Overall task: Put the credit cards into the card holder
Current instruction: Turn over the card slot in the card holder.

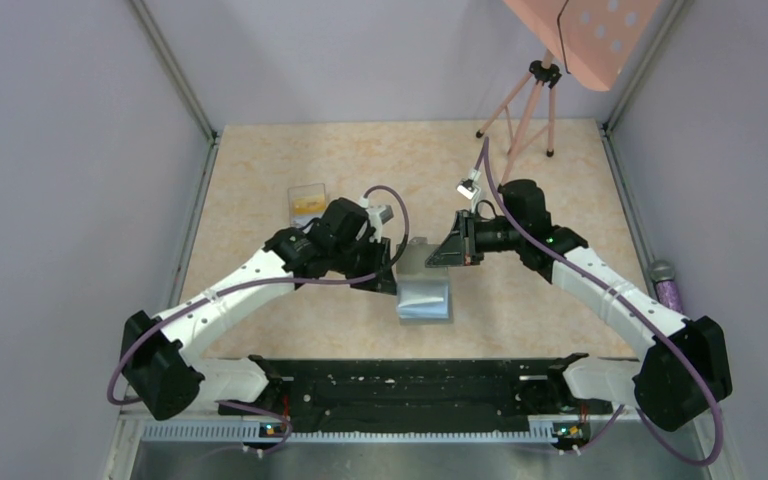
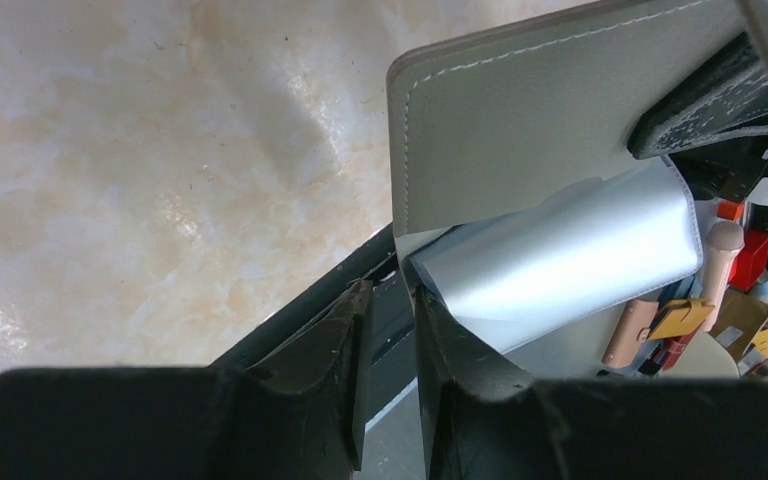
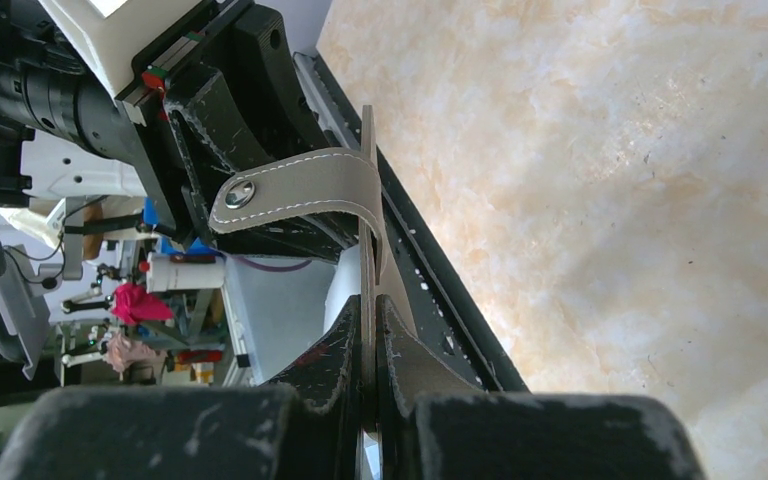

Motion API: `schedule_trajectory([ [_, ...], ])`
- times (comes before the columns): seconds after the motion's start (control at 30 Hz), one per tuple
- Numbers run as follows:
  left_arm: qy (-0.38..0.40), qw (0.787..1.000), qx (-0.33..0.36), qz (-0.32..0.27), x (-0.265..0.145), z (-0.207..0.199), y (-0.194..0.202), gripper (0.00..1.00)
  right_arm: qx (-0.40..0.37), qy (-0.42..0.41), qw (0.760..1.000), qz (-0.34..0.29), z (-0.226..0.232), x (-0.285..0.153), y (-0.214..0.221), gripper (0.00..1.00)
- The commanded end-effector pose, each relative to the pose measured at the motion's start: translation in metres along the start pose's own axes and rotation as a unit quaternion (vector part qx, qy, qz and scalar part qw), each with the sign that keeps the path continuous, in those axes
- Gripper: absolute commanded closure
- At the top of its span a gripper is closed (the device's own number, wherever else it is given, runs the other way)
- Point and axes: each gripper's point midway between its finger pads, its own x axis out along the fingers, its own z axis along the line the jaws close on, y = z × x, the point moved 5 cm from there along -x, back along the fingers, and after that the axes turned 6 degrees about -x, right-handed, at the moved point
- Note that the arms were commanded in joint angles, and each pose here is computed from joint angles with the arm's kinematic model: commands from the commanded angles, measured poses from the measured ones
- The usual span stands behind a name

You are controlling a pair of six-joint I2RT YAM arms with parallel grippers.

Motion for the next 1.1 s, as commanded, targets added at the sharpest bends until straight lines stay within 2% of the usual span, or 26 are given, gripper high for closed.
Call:
schedule_trajectory([
  [0.0,0.032,0.999,0.028,-0.007,-0.008,-0.02,-0.011,0.71,-0.014,-0.001,1.0,-0.005,-0.001,0.003,-0.003,1.0],
  [0.27,0.005,0.999,0.039,0.015,-0.002,-0.017,-0.008,0.66,-0.012,0.001,1.0,-0.002,-0.002,0.004,-0.003,1.0],
  [0.67,-0.059,0.995,0.068,0.04,0.002,-0.021,-0.009,0.69,-0.008,0.006,1.0,0.002,-0.005,0.005,-0.002,1.0],
  [1.07,-0.086,0.992,0.087,0.041,0.001,-0.025,-0.01,0.71,-0.008,0.008,1.0,0.005,-0.006,0.006,-0.003,1.0],
])
